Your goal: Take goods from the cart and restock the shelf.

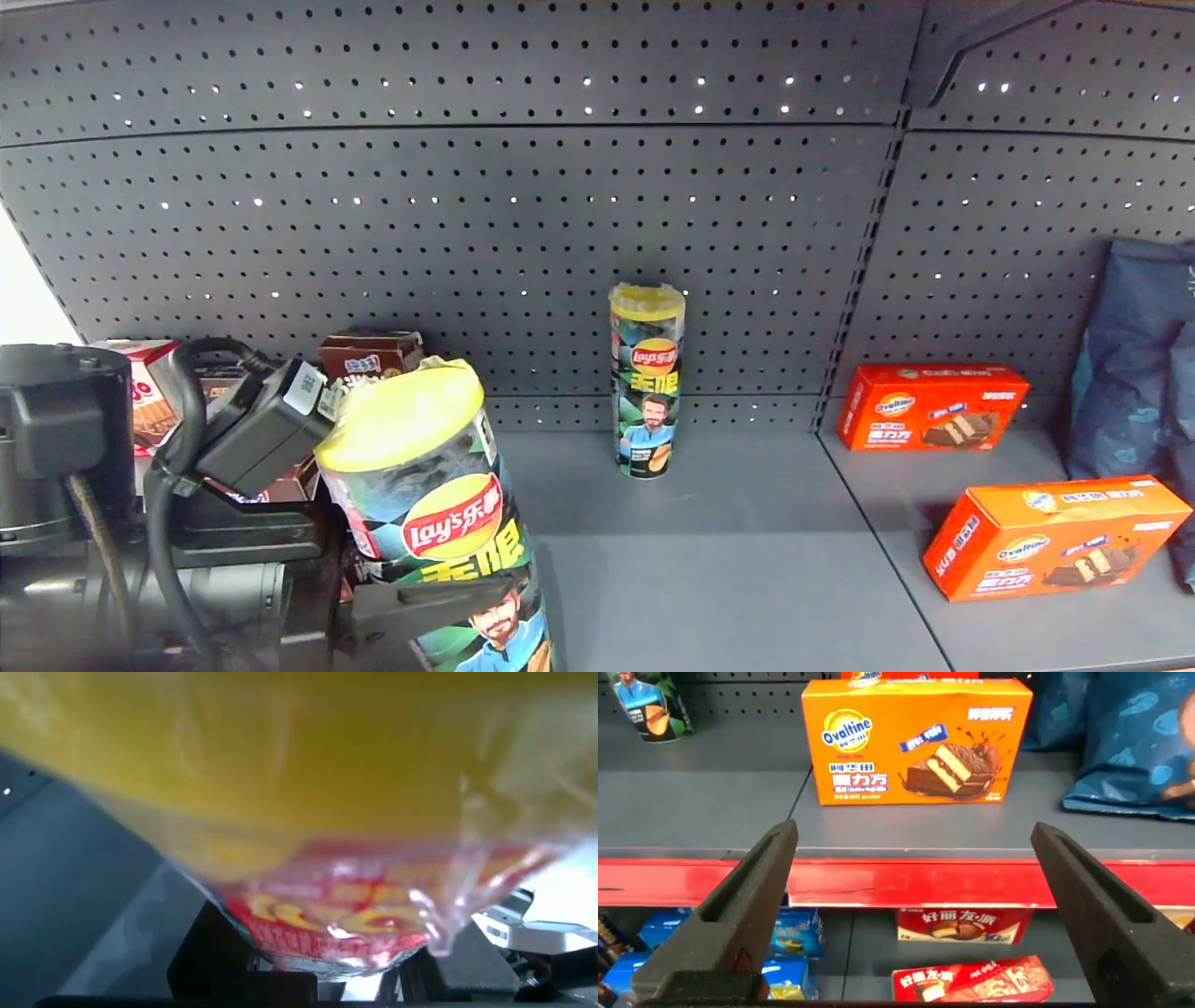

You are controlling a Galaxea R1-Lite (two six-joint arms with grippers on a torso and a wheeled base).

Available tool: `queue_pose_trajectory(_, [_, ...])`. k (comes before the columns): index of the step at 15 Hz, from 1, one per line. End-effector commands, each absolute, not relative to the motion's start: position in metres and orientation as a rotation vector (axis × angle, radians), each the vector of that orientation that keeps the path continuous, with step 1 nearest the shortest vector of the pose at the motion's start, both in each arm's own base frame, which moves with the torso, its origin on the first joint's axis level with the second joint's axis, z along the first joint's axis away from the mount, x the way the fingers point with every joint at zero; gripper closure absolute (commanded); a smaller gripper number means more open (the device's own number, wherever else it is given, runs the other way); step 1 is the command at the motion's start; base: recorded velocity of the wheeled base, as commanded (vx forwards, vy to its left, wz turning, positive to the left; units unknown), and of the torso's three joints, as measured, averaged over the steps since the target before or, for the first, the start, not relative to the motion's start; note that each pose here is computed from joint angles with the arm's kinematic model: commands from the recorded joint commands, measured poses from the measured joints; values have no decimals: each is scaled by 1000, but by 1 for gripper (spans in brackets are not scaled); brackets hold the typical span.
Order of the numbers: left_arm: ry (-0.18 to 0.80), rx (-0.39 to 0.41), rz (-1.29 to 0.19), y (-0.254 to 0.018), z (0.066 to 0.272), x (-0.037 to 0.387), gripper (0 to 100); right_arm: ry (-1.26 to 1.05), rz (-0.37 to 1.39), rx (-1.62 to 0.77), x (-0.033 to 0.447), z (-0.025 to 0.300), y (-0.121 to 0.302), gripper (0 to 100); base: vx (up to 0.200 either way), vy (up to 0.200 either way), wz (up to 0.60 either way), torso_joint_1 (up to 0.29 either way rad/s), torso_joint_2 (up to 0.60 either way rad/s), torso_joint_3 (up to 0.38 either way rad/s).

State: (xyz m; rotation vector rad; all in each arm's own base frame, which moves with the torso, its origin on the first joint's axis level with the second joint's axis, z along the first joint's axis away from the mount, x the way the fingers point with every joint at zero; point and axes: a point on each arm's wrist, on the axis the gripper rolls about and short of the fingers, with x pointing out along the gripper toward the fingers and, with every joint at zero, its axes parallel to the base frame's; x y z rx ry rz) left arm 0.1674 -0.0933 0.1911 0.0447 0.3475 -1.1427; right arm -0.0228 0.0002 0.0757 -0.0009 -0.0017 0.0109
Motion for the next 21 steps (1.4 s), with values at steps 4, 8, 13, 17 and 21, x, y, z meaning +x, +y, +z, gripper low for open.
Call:
queue_pose_trajectory(4, [345, 49, -1125, -95, 192, 172, 100, 35, 16, -50, -20, 76, 1, 0, 0, 0, 0, 0, 0, 0])
queue_pose_trajectory(8, [327, 55, -1105, -94, 197, 170, 100, 29, 10, -39, -20, 77, 1, 0, 0, 0, 0, 0, 0, 0])
queue_pose_trajectory(13, [352, 73, -1048, -93, 189, 165, 100, 0, 166, -93, 23, 234, 4, 0, 0, 0, 0, 0, 0, 0])
queue_pose_trajectory(17, [357, 84, -1026, -95, 189, 165, 100, 168, 362, -98, 63, 227, 16, 0, 0, 0, 0, 0, 0, 0])
queue_pose_trajectory(21, [371, 84, -1023, -96, 186, 168, 100, 220, 546, -107, 123, 257, 50, 0, 0, 0, 0, 0, 0, 0])
